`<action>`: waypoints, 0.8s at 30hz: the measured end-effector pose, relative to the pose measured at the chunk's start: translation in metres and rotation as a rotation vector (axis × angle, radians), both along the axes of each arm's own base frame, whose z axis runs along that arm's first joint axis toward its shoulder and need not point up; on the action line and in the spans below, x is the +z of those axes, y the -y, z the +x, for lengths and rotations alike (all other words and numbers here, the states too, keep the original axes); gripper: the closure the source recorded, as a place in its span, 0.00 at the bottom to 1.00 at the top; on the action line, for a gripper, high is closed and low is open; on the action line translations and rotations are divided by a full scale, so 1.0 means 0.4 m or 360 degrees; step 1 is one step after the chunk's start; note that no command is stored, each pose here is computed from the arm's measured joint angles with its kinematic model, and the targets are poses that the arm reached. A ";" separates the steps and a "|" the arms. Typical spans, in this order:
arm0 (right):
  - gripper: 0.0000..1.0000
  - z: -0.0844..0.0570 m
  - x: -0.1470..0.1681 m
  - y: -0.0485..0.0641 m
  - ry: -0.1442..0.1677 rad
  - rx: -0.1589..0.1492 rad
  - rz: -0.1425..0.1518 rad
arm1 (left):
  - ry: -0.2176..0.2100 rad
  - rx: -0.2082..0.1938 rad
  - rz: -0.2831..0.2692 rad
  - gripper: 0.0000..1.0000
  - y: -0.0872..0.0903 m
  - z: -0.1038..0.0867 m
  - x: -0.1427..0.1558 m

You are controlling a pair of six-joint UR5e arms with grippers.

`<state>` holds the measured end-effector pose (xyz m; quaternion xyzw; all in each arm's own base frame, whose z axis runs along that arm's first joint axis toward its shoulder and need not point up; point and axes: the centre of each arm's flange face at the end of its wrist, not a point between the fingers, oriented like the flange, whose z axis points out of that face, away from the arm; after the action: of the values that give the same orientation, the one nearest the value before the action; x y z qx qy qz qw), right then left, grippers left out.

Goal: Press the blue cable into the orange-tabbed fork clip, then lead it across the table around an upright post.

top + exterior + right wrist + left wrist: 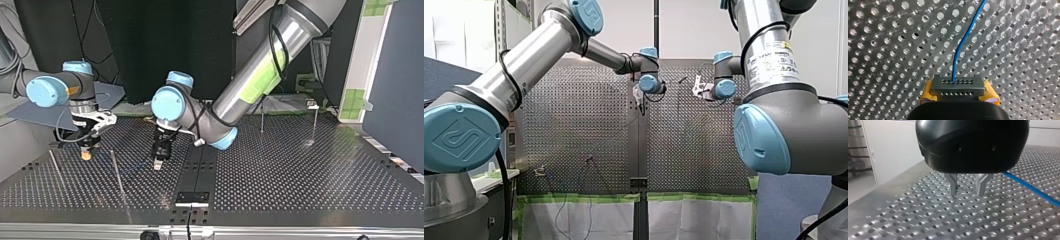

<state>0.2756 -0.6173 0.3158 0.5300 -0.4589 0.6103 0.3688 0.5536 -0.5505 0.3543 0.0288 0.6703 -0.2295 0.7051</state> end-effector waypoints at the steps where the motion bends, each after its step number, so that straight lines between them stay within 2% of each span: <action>1: 1.00 0.000 0.000 0.000 -0.0005 -0.0001 -0.0002 | -0.0003 -0.0006 -0.0008 0.56 -0.001 0.001 -0.008; 2: 1.00 0.000 0.000 0.000 -0.0009 -0.0003 -0.0003 | -0.0005 -0.0008 -0.0017 0.52 -0.003 0.002 -0.015; 3: 1.00 0.000 -0.001 0.000 -0.0015 -0.0006 -0.0005 | -0.0003 -0.0009 -0.0028 0.40 -0.005 0.004 -0.021; 4: 1.00 0.000 -0.001 0.000 -0.0019 -0.0008 -0.0006 | 0.0000 -0.0008 -0.0036 0.40 -0.007 0.006 -0.024; 5: 1.00 0.000 -0.001 0.000 -0.0023 -0.0009 -0.0006 | 0.0003 -0.0005 -0.0045 0.24 -0.009 0.009 -0.025; 6: 1.00 -0.001 -0.003 -0.001 -0.0029 -0.0012 -0.0006 | 0.0007 0.0001 -0.0056 0.12 -0.012 0.012 -0.026; 7: 1.00 -0.001 -0.006 -0.002 -0.0033 -0.0016 -0.0005 | 0.0009 0.0006 -0.0062 0.12 -0.013 0.013 -0.026; 8: 1.00 -0.002 -0.009 -0.003 -0.0036 -0.0019 -0.0002 | 0.0010 0.0011 -0.0066 0.00 -0.015 0.015 -0.026; 16: 1.00 -0.008 -0.037 -0.012 -0.0063 -0.0046 0.0023 | -0.0002 0.0042 -0.0114 0.00 -0.032 0.031 -0.027; 20: 1.00 -0.011 -0.049 -0.012 -0.0068 -0.0063 0.0034 | -0.0012 0.0027 -0.0140 0.00 -0.034 0.033 -0.028; 24: 1.00 -0.016 -0.094 -0.011 -0.0071 -0.0078 0.0063 | -0.0019 0.0004 -0.0158 0.00 -0.031 0.033 -0.029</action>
<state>0.2694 -0.6129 0.2784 0.5392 -0.4753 0.5801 0.3832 0.5668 -0.5380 0.3427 -0.0083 0.6624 -0.2617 0.7019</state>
